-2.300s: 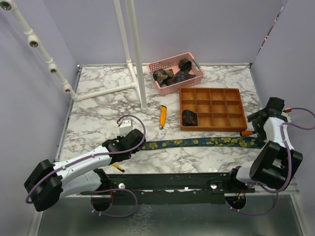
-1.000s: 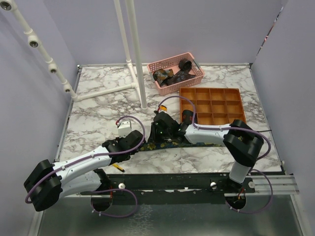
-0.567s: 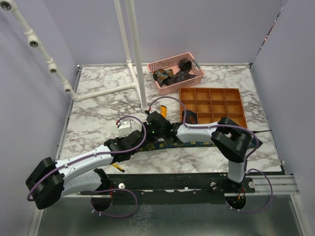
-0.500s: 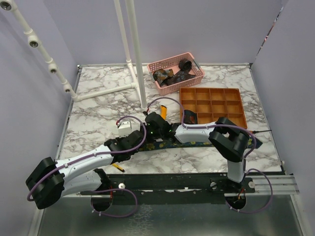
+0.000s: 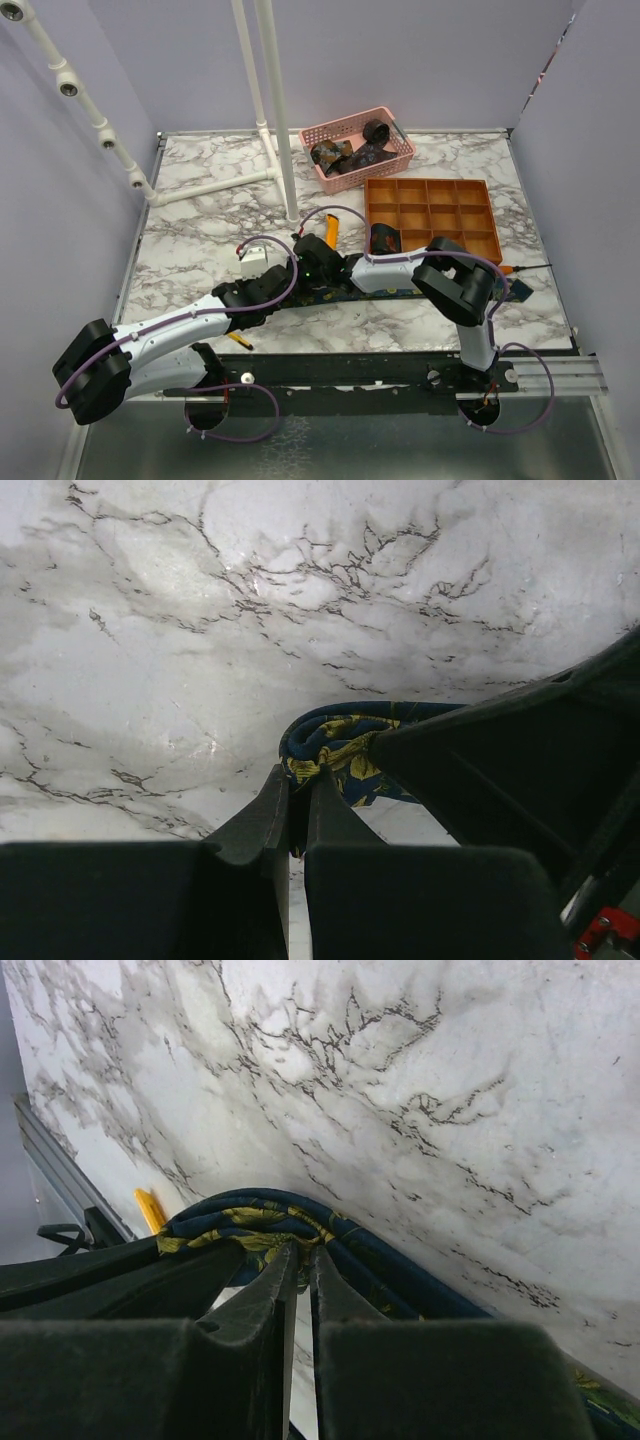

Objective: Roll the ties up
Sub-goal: Roll the tie at the center of the board.

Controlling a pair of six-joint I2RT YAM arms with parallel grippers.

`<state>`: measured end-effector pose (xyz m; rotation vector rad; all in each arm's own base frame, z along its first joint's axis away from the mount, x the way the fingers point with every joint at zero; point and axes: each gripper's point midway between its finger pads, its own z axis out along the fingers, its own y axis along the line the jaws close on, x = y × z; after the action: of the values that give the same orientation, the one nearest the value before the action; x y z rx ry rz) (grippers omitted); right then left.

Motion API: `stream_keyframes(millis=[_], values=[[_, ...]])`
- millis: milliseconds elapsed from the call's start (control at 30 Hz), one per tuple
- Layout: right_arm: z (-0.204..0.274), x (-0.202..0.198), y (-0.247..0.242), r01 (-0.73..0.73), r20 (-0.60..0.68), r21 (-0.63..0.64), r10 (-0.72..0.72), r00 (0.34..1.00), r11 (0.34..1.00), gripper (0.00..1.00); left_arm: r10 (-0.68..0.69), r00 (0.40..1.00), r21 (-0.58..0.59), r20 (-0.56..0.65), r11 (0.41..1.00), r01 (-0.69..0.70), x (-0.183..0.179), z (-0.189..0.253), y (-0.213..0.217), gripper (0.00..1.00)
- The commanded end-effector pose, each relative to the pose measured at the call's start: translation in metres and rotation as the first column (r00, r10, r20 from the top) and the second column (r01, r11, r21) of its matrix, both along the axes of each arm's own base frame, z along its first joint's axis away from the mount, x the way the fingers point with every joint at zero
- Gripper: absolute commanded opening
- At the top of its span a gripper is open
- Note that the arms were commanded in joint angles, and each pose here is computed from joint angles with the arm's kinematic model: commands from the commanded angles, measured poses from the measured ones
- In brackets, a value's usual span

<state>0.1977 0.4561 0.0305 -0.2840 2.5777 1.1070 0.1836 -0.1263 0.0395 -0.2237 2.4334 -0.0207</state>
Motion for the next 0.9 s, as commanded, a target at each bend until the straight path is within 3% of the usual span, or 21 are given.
stream_keyframes(millis=[0, 500, 867], values=[[-0.027, -0.009, -0.006, -0.001, -0.054, -0.049, -0.002, 0.999, 0.999, 0.09, 0.009, 1.0, -0.013, 0.03, 1.0, -0.008, 0.005, 0.012, -0.004, 0.0], [-0.042, -0.017, 0.006, 0.008, -0.126, 0.034, -0.004, 0.992, 0.999, 0.06, -0.154, 0.988, -0.209, -0.014, 0.967, 0.147, -0.004, 0.03, -0.056, 0.0], [-0.014, -0.023, 0.019, -0.032, -0.069, 0.253, 0.051, 0.996, 0.967, 0.07, -0.226, 0.974, -0.287, 0.035, 0.931, 0.226, -0.003, 0.043, -0.088, 0.0]])
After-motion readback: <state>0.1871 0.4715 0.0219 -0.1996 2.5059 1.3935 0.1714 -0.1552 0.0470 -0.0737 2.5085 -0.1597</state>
